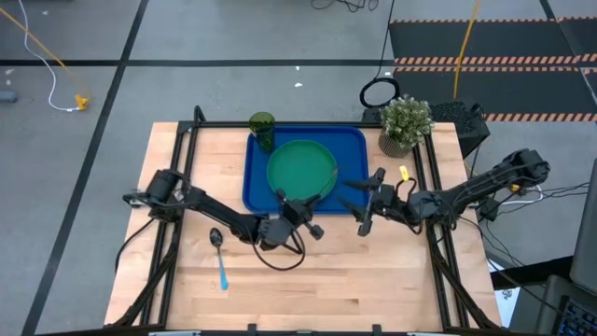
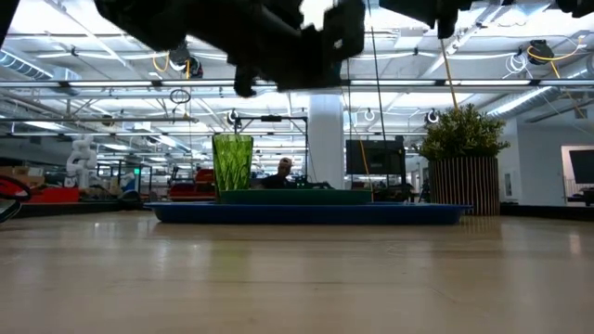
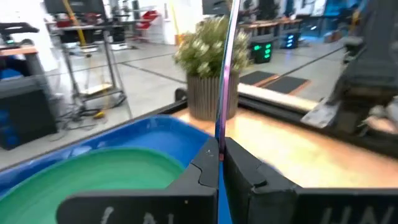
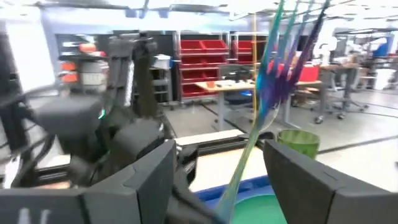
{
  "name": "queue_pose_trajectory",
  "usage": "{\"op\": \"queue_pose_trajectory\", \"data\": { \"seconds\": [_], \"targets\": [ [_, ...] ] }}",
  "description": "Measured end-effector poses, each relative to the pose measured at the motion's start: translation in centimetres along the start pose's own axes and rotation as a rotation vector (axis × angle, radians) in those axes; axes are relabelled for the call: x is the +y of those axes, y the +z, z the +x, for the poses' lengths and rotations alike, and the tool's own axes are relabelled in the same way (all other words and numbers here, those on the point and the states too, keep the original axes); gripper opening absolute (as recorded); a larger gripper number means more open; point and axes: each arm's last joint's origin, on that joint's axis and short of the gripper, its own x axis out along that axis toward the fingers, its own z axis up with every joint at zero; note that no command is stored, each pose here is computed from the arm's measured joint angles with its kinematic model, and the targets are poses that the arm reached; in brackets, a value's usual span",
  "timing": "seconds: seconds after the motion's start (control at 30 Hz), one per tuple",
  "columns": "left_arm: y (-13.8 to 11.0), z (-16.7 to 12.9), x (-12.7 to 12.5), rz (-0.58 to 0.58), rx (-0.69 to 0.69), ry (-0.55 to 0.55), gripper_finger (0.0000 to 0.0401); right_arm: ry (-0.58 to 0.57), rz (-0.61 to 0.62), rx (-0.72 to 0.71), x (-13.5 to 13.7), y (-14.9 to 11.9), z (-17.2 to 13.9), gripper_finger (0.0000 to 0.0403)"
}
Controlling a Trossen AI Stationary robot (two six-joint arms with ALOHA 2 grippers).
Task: Pick and place plate/cup/fork/spoon on tray
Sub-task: Put the fork beside the green plate
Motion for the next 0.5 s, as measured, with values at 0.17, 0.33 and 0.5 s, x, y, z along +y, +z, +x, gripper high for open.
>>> {"op": "queue_pose_trajectory", "data": {
  "seconds": [0.17,0.33,0.5],
  "targets": [
    [-1.2,0.5,-0.9,-0.003,-0.018,0.037,0.0004,-0.117,-0.028,0.027,-0.2,-0.3,-0.1,0.0237],
    [-1.3,1.1,-2.2,0.031,-0.026,0.072,0.0004,-0.124,-0.037,0.038,-0.2,-0.6,0.0,0.0224],
    [-1.2,1.8,-3.5,0.049,-0.024,0.072,0.0004,-0.149,-0.061,0.062,-0.2,-1.2,0.3,0.0207]
  ]
}}
